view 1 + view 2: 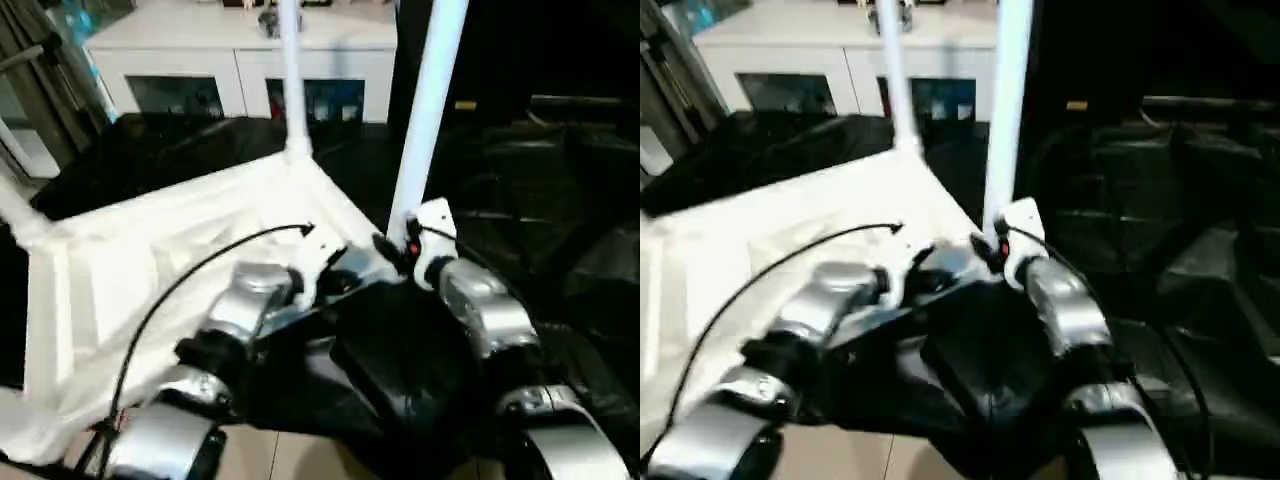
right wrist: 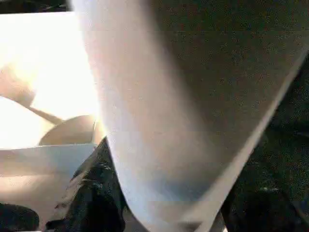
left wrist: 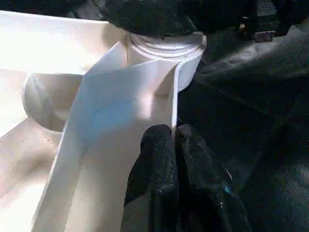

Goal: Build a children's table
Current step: Rotate leg to tighten

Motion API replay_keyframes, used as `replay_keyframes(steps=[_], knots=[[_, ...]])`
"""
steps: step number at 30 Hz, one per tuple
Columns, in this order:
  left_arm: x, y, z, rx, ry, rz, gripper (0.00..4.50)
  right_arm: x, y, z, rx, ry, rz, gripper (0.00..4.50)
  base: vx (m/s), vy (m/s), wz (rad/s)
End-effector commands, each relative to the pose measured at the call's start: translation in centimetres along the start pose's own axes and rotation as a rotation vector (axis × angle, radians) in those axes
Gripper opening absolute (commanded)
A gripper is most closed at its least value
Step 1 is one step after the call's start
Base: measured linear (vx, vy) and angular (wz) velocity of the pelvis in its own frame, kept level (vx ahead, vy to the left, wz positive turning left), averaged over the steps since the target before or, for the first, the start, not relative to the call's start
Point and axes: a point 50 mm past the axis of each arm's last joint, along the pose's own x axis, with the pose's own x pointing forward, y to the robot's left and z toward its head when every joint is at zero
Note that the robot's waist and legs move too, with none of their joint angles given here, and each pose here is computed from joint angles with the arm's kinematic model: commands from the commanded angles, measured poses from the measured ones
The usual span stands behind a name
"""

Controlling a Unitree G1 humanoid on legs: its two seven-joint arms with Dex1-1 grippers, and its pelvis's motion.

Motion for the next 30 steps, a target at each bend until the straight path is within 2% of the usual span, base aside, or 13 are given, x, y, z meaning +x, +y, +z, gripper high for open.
replay_keyframes(steps=[1,7,11,12,13,14,15,19,23,24,30], knots=[[1.6,-1.8,1.6,0.016,-0.052,-0.049,0.0,1.3,5.3,-2.5,0.119,0.078,0.222,2.7,0.0,0.0,0.0],[0.8,-1.9,1.1,0.053,-0.051,-0.128,0.0,0.6,4.8,-1.7,0.082,0.047,0.345,3.26,0.0,0.0,0.0],[-0.3,-1.7,0.2,0.102,-0.021,-0.224,0.0,-1.0,4.5,-1.7,0.01,0.056,0.535,3.26,0.0,0.0,0.0],[-0.3,-1.7,0.2,0.102,-0.021,-0.224,0.0,-1.0,4.5,-1.7,0.01,0.056,0.535,3.26,0.0,0.0,0.0],[-0.9,-1.7,-0.1,0.122,-0.015,-0.27,0.0,-2.0,4.4,-1.9,-0.019,0.078,0.631,3.26,0.0,0.0,0.0],[-0.9,-1.7,-0.1,0.123,-0.015,-0.273,0.0,-2.1,4.3,-1.9,-0.021,0.079,0.637,3.26,0.0,0.0,0.0],[-1.5,-1.7,-0.3,0.141,-0.003,-0.329,0.0,-3.2,4.1,-2.3,-0.052,0.119,0.733,3.26,0.0,0.0,0.0],[-2.2,-1.6,-0.7,0.156,0.017,-0.39,0.0,-4.4,4.0,-2.9,-0.088,0.171,0.827,3.26,0.0,0.0,0.0],[-2.7,-1.4,-1.0,0.155,0.035,-0.434,0.0,-5.2,4.0,-3.1,-0.083,0.2,0.897,3.26,0.0,0.0,0.0],[-2.8,-1.4,-1.0,0.159,0.041,-0.447,0.0,-5.4,4.0,-3.2,-0.084,0.208,0.915,3.02,0.0,0.0,0.0],[-3.1,-1.3,-1.0,0.165,0.047,-0.468,0.0,-5.8,4.1,-3.2,-0.087,0.236,0.95,2.65,0.0,0.0,0.0]])
